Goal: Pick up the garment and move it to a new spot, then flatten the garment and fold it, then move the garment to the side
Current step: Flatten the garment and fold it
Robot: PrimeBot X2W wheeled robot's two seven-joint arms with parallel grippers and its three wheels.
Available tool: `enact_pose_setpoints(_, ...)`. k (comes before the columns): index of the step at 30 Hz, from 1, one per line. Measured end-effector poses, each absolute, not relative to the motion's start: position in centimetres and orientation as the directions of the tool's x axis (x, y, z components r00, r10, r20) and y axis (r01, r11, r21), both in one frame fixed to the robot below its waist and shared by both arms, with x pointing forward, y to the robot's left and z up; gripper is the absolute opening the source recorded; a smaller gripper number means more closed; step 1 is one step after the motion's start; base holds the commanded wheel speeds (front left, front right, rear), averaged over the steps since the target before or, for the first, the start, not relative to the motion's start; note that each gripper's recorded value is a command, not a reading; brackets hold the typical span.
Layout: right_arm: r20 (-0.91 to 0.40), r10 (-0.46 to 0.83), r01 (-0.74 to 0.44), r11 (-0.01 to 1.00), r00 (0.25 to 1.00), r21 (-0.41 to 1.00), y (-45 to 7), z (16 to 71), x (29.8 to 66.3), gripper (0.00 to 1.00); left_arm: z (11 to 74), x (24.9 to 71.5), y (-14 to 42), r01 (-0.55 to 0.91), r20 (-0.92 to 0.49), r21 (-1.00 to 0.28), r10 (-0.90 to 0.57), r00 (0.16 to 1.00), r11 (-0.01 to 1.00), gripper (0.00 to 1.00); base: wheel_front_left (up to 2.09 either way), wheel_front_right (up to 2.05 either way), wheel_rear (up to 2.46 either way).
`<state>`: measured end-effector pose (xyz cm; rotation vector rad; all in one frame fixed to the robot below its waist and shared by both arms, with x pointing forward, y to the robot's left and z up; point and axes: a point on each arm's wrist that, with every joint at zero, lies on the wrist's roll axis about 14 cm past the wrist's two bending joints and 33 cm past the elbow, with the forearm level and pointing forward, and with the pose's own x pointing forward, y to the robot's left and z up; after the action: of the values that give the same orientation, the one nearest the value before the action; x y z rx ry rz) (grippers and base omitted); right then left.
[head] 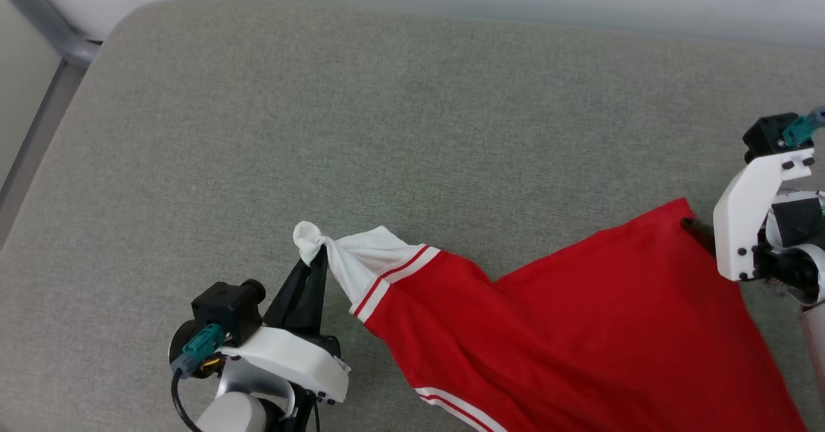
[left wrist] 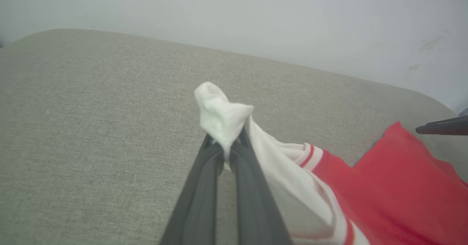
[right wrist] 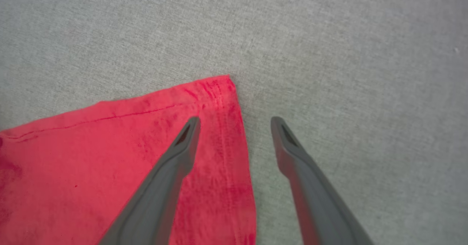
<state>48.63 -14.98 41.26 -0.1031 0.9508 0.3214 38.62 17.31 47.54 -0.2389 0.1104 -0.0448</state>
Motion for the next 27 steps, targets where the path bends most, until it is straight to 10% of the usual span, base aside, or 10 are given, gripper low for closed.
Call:
enact_pose_setpoints(10,-0.932,0.217,-0.342,0.933,0.292,0.111,-13.9,35.1,48.0,0.99,45.0,39.4,17.4,-0.003,-0.157,-0.254,-0.039,0.987,0.967,0.0,0.0,0.0,0.0)
enact_pose_setpoints(12,-0.941,0.214,-0.331,0.936,0.263,0.12,-14.0,34.9,47.8,0.0,44.9,39.4,17.6,-0.008,-0.159,-0.254,-0.034,0.987,0.967,0.0,0.0,0.0,0.0)
enact_pose_setpoints(19,-0.922,0.228,-0.324,0.938,0.312,0.122,-14.0,36.0,47.8,0.0,45.5,39.2,18.0,-0.012,-0.142,-0.251,-0.025,0.99,0.968,0.0,0.0,0.0,0.0)
enact_pose_setpoints(27,-0.779,0.239,-0.318,0.947,0.58,0.054,-14.5,42.4,51.2,0.0,50.0,41.2,19.3,0.037,-0.013,-0.224,-0.04,0.999,0.974,0.0,0.0,0.0,0.0)
